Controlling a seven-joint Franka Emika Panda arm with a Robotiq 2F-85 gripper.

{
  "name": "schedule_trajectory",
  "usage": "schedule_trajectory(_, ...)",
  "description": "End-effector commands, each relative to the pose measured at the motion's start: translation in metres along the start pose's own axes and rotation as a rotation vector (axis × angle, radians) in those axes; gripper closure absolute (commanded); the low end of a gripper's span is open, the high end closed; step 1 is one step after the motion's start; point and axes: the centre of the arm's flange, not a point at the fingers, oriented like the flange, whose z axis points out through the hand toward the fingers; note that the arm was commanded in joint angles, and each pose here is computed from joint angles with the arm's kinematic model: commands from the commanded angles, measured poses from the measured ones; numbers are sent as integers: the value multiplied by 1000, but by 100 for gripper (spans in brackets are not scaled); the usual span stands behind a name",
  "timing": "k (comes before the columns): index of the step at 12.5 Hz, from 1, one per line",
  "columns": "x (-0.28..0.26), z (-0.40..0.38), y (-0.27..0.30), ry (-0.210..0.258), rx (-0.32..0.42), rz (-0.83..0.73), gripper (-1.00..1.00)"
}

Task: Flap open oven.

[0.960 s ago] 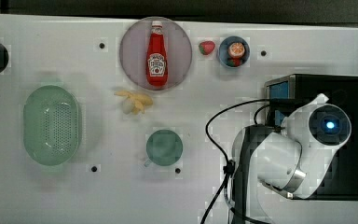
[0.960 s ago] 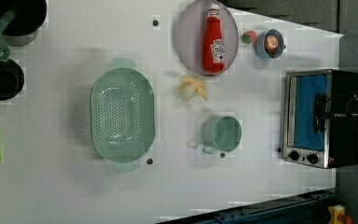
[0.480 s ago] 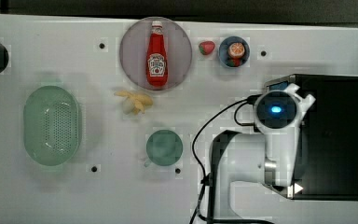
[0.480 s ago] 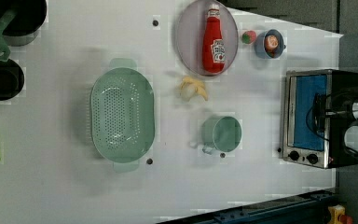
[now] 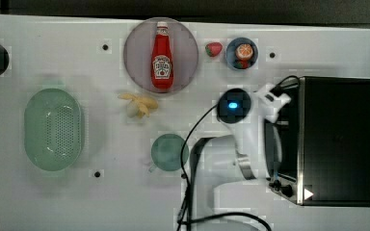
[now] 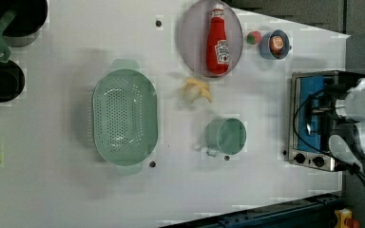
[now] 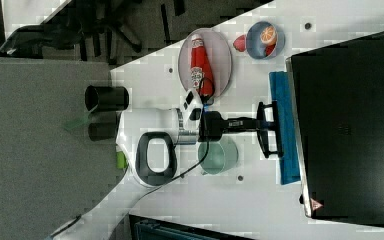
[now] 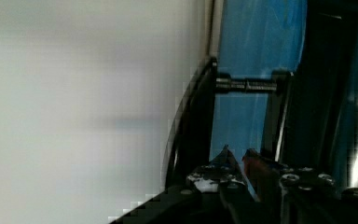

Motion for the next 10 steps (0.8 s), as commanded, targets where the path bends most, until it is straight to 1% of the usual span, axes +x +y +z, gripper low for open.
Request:
schedule_trajectory(1,3,12,-78,-25,-38,71,65)
schedule_trajectory(3,5,24,-99,-35,-43,81,65)
schedule_trajectory(5,6,35,-113,-42,-46,54,65)
schedule_trajectory(8,7,47,-128,-33,-37,28,65)
schedule_trajectory(10,8,57,-137,-41,-38,12,65)
